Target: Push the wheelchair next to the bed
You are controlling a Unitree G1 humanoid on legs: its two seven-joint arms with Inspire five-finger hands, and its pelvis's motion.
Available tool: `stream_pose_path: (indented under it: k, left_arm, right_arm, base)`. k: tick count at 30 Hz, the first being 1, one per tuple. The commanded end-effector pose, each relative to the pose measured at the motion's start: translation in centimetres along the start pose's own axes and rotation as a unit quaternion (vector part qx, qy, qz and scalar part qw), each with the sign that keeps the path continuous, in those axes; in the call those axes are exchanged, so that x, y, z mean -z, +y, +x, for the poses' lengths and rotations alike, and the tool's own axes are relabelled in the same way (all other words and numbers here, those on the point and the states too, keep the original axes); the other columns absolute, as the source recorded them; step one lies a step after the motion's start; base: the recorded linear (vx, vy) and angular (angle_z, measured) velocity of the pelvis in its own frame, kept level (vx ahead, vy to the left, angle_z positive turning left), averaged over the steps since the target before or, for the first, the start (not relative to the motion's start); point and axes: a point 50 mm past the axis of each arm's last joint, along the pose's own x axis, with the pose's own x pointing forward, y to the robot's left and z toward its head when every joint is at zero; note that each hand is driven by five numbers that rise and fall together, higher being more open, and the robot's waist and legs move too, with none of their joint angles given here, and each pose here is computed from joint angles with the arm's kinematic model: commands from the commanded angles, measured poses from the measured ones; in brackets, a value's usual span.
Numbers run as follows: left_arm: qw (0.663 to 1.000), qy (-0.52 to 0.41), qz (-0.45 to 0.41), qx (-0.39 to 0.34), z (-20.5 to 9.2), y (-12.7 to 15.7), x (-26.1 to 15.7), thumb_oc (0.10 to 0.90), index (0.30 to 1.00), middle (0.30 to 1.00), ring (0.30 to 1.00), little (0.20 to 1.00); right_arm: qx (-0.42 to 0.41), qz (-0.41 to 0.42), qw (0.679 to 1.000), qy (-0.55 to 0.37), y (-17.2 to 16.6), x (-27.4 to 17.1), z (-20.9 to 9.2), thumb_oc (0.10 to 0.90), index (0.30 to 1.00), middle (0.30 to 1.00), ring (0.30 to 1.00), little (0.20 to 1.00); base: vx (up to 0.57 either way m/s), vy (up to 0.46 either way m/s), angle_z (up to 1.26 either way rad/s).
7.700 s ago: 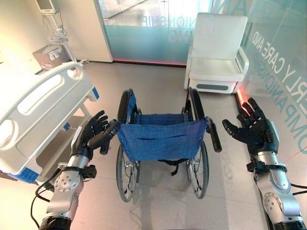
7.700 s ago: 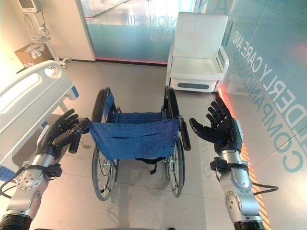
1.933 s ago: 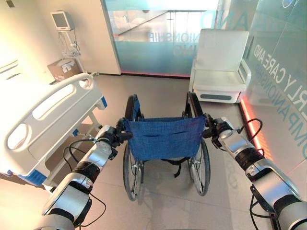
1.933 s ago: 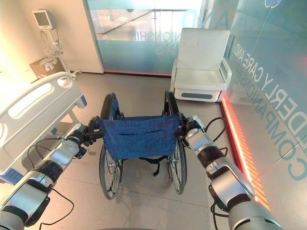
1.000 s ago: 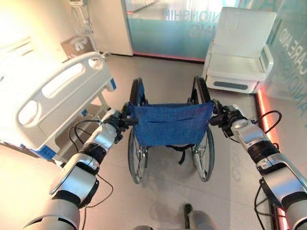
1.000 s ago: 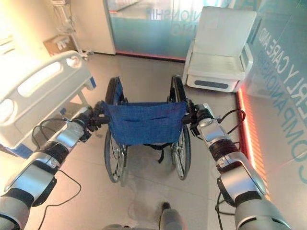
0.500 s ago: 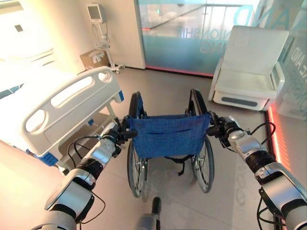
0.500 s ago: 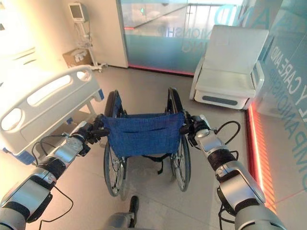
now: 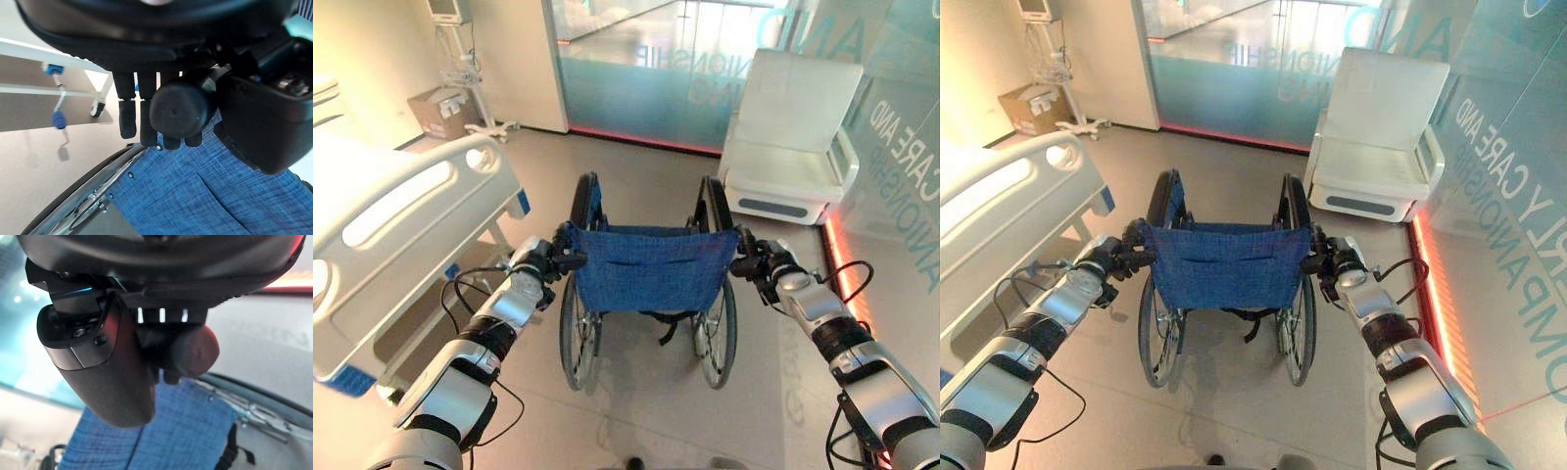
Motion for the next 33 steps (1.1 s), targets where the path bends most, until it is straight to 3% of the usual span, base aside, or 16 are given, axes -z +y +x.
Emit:
stream_pose_path:
  k: [1, 9, 20, 30, 33]
  left_arm:
    - [0.998, -0.053, 0.031, 0.016, -0.1, -1.1, -1.9, 0.400, 0.300, 0.300, 0.300, 0.300]
    - [0.999, -0.050, 0.015, 0.012, -0.2, -1.9, -2.1, 0.400, 0.300, 0.300, 0.300, 0.300]
    - [0.998, -0.051, -0.005, 0.032, -0.6, -3.5, -0.4, 0.400, 0.300, 0.300, 0.300, 0.300]
    - [0.998, -0.051, -0.022, 0.011, -1.4, -2.3, 1.3, 0.400, 0.300, 0.300, 0.300, 0.300]
    - [0.999, -0.030, -0.037, 0.014, -1.6, -2.4, 2.5, 0.400, 0.300, 0.300, 0.300, 0.300]
  right_arm:
    - [-0.045, -0.060, 0.997, 0.004, 1.5, 0.3, -0.3, 0.400, 0.300, 0.300, 0.300, 0.300]
    - [-0.042, -0.080, 0.996, -0.019, 0.1, -2.1, -0.3, 0.400, 0.300, 0.300, 0.300, 0.300]
    - [-0.046, -0.097, 0.994, -0.003, 0.0, 0.3, -0.1, 0.400, 0.300, 0.300, 0.300, 0.300]
    - [-0.053, -0.117, 0.991, -0.024, 1.1, -1.7, 0.0, 0.400, 0.300, 0.300, 0.300, 0.300]
    - [-0.074, -0.121, 0.990, -0.008, 2.1, 0.5, 0.0, 0.400, 0.300, 0.300, 0.300, 0.300]
  base:
    - [0.40, -0.215, 0.04]
    - [0.42, -0.283, 0.42]
    - [0.42, -0.362, 0.26]
    - [0.50, -0.014, -0.24]
    - [0.61, 0.058, -0.41]
